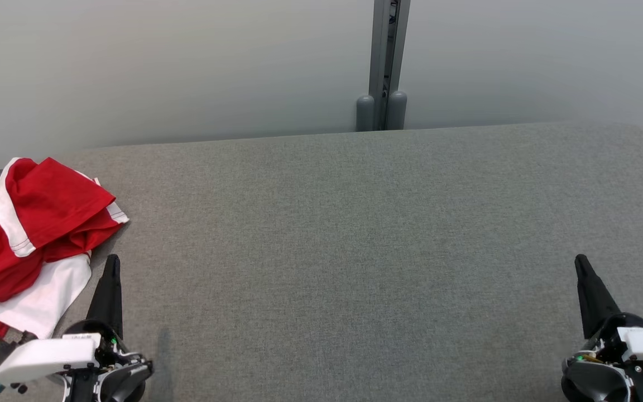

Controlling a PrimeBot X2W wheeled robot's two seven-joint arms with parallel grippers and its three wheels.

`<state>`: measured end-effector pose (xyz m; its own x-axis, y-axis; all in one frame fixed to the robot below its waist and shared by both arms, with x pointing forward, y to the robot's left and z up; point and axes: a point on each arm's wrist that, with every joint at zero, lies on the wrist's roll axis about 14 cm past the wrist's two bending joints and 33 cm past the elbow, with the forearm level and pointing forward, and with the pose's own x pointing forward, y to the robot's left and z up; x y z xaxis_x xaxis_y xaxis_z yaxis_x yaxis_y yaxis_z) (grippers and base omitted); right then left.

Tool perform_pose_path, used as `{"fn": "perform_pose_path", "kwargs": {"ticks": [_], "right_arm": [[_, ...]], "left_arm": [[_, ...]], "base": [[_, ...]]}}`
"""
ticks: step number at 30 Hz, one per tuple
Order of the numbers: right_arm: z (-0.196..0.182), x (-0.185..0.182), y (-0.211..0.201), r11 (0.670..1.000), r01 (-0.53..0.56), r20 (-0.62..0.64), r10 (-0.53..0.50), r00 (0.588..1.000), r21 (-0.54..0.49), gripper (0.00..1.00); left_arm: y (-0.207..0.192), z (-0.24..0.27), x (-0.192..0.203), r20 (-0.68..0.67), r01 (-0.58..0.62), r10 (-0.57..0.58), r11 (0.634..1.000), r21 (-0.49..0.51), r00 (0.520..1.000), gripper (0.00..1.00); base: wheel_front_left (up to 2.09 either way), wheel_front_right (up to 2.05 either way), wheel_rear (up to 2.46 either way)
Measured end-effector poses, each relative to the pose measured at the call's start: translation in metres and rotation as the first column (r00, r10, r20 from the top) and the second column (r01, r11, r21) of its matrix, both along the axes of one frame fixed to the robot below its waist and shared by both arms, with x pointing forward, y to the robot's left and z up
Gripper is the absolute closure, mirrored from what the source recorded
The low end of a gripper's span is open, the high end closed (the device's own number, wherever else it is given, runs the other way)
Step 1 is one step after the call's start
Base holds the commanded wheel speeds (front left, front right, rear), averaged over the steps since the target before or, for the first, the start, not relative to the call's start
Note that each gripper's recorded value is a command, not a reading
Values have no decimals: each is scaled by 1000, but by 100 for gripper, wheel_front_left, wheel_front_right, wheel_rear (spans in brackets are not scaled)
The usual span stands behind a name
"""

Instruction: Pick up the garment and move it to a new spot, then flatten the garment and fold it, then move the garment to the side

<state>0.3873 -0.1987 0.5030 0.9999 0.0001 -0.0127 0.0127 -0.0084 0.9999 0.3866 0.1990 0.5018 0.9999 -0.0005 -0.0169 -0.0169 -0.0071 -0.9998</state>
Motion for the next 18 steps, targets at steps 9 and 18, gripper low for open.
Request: {"fn": "perform_pose_path", "kwargs": {"ticks": [9, 18], "right_arm": [[-27, -13, 8, 1000, -4, -80, 4, 997, -4, 0], [-26, -12, 10, 991, -15, -84, 4, 996, -136, 0]], "left_arm": [[-4, -34, -16, -101, -15, 16, 1000, 4, 995, 0], [0, -34, -16, -109, -17, 36, 985, 170, 993, 0]], "base": [[0, 0, 0], [0, 0, 0]]}}
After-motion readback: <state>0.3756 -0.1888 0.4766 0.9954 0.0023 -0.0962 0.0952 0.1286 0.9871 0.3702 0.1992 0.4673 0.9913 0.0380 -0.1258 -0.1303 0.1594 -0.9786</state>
